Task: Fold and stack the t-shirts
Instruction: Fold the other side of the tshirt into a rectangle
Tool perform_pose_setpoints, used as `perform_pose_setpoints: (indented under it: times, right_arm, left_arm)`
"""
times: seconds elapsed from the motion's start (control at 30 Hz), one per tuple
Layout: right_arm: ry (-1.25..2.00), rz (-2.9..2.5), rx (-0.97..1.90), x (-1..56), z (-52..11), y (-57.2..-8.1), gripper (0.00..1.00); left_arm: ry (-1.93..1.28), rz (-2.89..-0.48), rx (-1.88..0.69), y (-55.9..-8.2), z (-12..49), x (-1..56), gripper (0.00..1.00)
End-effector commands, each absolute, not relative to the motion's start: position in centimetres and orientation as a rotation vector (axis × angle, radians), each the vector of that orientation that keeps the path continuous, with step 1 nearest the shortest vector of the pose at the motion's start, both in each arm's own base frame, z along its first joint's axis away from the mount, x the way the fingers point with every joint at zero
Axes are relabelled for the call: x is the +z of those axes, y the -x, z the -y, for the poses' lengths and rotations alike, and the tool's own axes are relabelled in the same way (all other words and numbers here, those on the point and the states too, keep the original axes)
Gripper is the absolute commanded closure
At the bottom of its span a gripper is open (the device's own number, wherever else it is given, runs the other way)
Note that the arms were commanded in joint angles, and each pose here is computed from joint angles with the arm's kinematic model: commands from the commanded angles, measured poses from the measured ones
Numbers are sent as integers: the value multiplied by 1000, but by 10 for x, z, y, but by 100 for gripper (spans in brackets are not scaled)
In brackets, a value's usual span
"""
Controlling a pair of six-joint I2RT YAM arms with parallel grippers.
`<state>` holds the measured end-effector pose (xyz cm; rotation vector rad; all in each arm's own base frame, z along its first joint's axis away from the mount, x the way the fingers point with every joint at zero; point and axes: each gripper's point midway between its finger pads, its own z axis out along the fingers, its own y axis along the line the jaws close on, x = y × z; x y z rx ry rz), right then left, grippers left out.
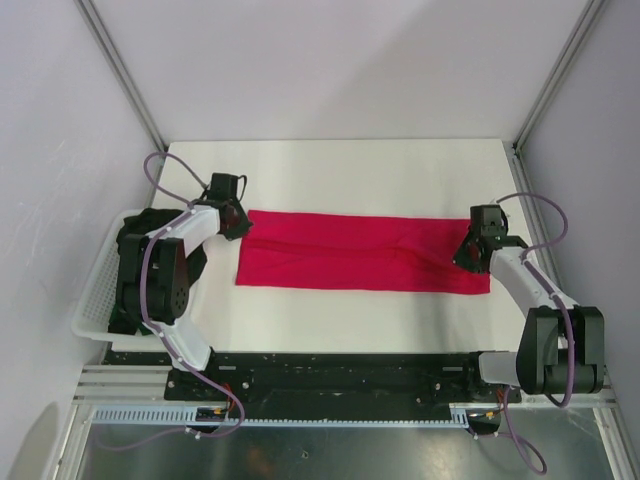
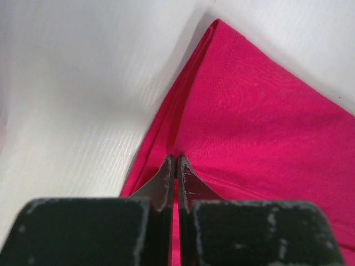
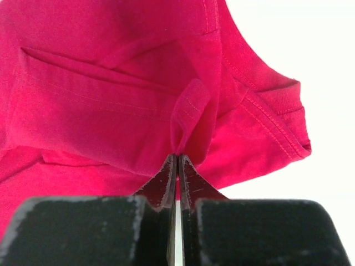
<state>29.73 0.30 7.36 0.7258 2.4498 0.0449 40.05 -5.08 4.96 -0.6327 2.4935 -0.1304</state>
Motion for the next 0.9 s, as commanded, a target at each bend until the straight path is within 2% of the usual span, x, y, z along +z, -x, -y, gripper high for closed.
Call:
perform_pose_setpoints:
  times: [0.0,0.13,0.23,0.37,0.67,0.87]
  right_arm:
    - [-734,-2428,74,70,-6,-307,92]
    - [-724,-2397,82,82,-4,-311,72]
    - [-675,-2351,83,104,-7,-318,62]
    - [-571,-2324,92,119,-24,-340,59]
    - [-427,-2371,83,89,-58,-403,58]
    - [-393,-2386,71,78,-71,-424,55]
  left_arm:
    - [609,-2473,-87,-407,43,53,96]
    - [609,-2473,-82,-404,42,52,62]
    - [596,-2441,-96,-408,42,66,47]
    - [570,-2397,-148,-413,47,88,44]
    - [453,-2376,-281,-391,71,115,43]
    - [403,-2386,-343,-372,80,117,43]
